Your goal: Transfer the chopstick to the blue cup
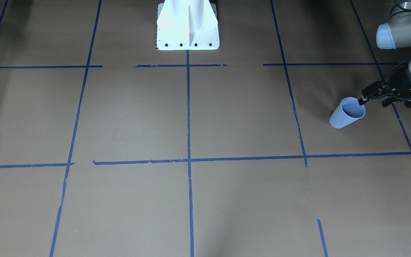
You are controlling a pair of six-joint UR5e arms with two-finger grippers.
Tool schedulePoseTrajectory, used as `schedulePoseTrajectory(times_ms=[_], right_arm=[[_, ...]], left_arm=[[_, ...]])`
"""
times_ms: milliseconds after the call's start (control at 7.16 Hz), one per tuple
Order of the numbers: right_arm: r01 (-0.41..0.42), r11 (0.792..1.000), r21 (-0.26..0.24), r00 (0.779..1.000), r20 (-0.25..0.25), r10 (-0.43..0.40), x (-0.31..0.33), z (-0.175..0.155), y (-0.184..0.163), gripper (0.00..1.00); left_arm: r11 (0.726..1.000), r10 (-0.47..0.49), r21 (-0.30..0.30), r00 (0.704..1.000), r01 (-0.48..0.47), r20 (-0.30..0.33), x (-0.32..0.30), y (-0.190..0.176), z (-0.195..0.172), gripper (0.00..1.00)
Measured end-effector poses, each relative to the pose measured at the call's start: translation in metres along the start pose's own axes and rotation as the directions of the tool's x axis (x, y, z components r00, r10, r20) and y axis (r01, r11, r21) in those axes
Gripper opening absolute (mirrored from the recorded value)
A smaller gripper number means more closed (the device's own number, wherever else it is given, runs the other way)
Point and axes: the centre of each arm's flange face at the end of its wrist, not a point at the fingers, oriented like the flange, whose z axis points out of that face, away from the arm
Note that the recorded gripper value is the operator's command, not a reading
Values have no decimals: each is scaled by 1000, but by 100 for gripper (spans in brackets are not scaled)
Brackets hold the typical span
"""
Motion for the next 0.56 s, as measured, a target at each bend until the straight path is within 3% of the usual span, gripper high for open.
schedulePoseTrajectory(times_ms=[140, 279, 419, 559], right_arm=[[-2, 1000, -2, 1000, 0, 2, 0, 0, 0, 100], [-4, 1000, -4, 1000, 1, 4, 0, 1, 0, 100], [-6, 1000, -5, 1000, 1, 6, 1, 1, 1, 100], [-8, 1000, -6, 1000, 0, 8, 2, 2, 2, 100]], left_arm=[[1000, 11, -12, 1000, -11, 13, 5, 2, 11, 98], [1000, 19, -25, 999, -18, 26, 7, 3, 23, 81], [999, 21, -35, 999, -20, 33, 9, 3, 31, 39], [999, 14, -38, 999, -12, 36, 11, 2, 34, 10]])
